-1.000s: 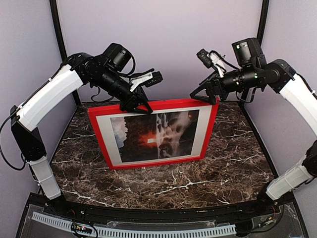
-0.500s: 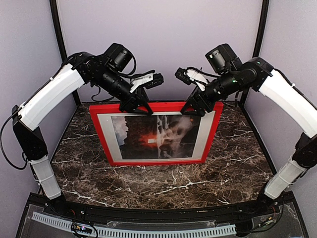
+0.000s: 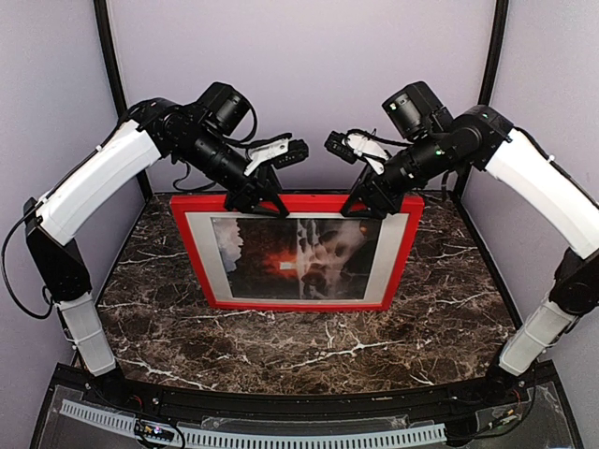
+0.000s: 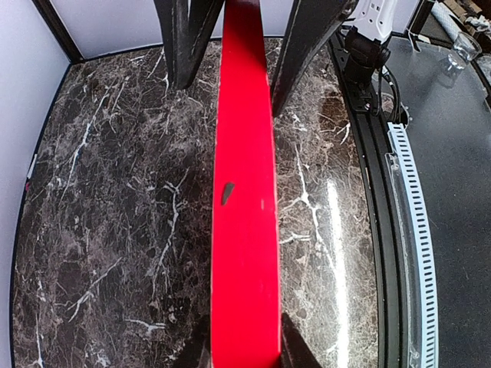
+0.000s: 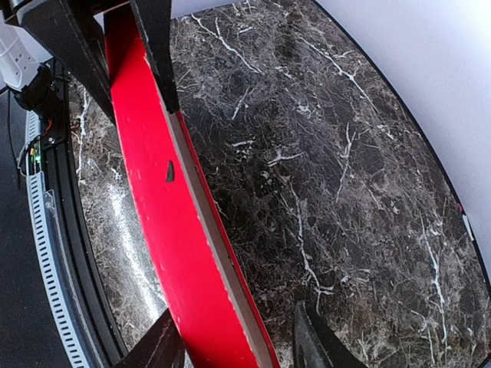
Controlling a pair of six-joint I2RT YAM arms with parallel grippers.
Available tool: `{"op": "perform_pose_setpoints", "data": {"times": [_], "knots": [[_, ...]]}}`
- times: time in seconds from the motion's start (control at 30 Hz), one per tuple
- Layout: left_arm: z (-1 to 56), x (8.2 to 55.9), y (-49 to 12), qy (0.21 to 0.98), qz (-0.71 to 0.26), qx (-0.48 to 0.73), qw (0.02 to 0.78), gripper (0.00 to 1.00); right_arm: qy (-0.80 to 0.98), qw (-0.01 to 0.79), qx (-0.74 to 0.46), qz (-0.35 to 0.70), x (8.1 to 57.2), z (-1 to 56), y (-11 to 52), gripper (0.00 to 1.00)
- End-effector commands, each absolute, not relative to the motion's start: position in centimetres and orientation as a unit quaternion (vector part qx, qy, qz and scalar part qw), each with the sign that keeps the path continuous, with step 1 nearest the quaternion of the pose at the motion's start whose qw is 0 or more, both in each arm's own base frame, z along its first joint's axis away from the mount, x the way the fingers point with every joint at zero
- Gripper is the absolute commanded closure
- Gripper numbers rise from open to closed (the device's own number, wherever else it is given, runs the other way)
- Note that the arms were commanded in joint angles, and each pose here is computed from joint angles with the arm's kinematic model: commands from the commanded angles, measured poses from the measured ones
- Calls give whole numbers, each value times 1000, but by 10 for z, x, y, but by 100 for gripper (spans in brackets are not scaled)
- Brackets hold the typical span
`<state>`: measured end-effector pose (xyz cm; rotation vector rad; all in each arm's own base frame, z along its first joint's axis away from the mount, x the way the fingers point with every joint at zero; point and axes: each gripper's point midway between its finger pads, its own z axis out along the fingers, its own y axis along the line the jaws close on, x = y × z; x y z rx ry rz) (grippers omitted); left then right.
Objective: Put the photo into the frame
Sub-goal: Turn over the photo frame.
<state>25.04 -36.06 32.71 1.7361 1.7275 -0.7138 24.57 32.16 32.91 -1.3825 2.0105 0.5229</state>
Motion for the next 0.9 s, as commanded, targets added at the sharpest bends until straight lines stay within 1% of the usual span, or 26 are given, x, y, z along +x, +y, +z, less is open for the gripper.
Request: {"op": "perform_pose_setpoints", "data": {"times": [0.0,0.1,0.17,0.27,0.47,0.6,0.67,0.7,0.77,0.87], "knots": [[349,247,-368,631,-300,644,312,99,782,303,-515,176,255,312,328,47],[348,247,-368,632,-300,643,310,99,782,301,-517,174,256,309,329,43],[347,247,-368,633,-300,643,309,99,783,300,-517,172,256,308,329,43],[346,246,-367,633,-301,643,308,99,783,303,-516,169,258,309,329,48],[344,247,-366,636,-297,641,309,98,781,304,-517,174,256,311,330,60],[346,252,-364,642,-286,635,320,89,777,306,-520,182,254,314,331,67],[347,252,-363,642,-283,633,327,83,775,305,-521,186,252,315,331,73],[344,253,-362,644,-282,632,326,77,775,306,-520,187,252,316,331,78],[347,253,-360,643,-276,630,338,69,775,305,-521,190,250,316,331,87],[352,258,-358,640,-265,624,362,55,771,302,-523,201,246,317,332,95]]}}
